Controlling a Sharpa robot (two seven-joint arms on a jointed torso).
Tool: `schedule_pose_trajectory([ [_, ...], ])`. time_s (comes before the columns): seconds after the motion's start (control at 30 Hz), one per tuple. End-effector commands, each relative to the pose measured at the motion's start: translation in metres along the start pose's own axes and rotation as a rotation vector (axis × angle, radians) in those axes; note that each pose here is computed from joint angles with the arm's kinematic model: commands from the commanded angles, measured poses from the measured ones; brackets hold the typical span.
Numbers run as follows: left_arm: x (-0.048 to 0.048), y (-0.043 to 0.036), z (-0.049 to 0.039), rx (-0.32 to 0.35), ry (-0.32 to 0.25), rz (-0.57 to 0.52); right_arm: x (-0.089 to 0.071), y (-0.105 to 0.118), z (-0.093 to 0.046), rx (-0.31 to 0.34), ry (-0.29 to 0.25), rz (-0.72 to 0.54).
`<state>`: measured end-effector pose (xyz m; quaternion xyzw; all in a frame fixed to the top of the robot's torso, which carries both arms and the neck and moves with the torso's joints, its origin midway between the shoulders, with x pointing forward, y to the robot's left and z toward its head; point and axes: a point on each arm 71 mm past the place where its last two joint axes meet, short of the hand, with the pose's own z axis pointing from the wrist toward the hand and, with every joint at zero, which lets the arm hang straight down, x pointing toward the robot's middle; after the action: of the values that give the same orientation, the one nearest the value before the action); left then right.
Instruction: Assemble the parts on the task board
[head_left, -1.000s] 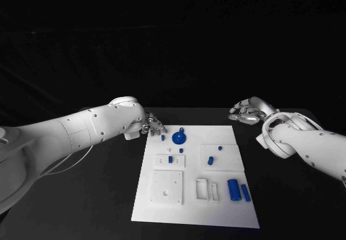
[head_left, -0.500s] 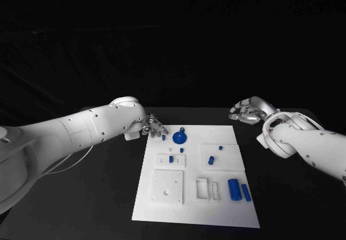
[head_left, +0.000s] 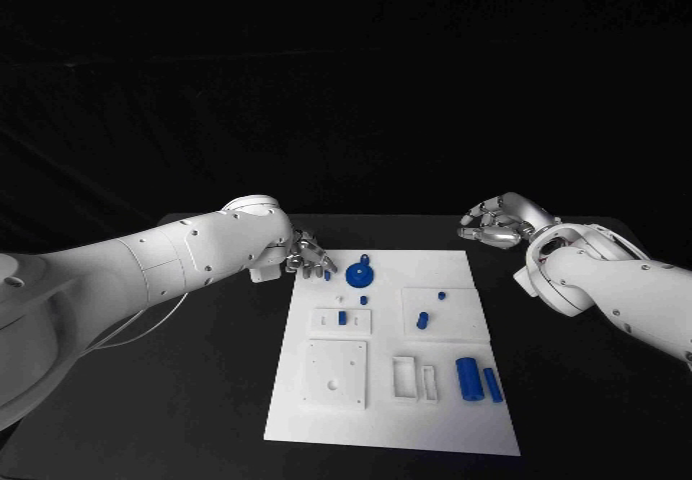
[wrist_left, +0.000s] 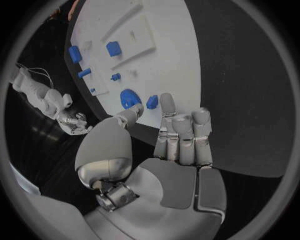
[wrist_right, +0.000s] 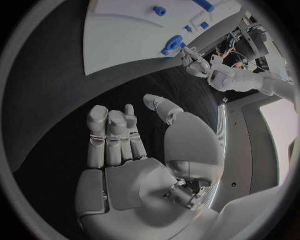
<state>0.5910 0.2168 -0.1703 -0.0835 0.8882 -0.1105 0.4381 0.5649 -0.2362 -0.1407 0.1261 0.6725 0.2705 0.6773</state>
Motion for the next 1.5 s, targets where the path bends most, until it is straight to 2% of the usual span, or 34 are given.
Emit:
schedule_pose_trajectory([
  [0.03, 0.0038, -0.0044, 0.0005, 0.027, 0.03, 0.006, 0.0012, 0.0014, 0.0, -0.012, 0.012, -0.003],
  [0.67, 0.003, -0.0032, 0.0013, 0.036, 0.031, -0.028, 0.0014, 0.0014, 0.0002, -0.013, 0.014, -0.003],
  [0.83, 0.004, -0.0035, 0.0014, 0.048, 0.052, -0.085, 0.0014, 0.0014, 0.0002, -0.012, 0.014, -0.003],
  [1.03, 0.0038, -0.0025, 0.0014, 0.05, 0.057, -0.1, 0.0014, 0.0012, 0.0002, -0.012, 0.014, -0.004],
  [1.5, 0.0011, 0.0015, -0.0015, 0.048, 0.003, -0.125, 0.0013, 0.0011, 0.0001, -0.012, 0.014, -0.003],
])
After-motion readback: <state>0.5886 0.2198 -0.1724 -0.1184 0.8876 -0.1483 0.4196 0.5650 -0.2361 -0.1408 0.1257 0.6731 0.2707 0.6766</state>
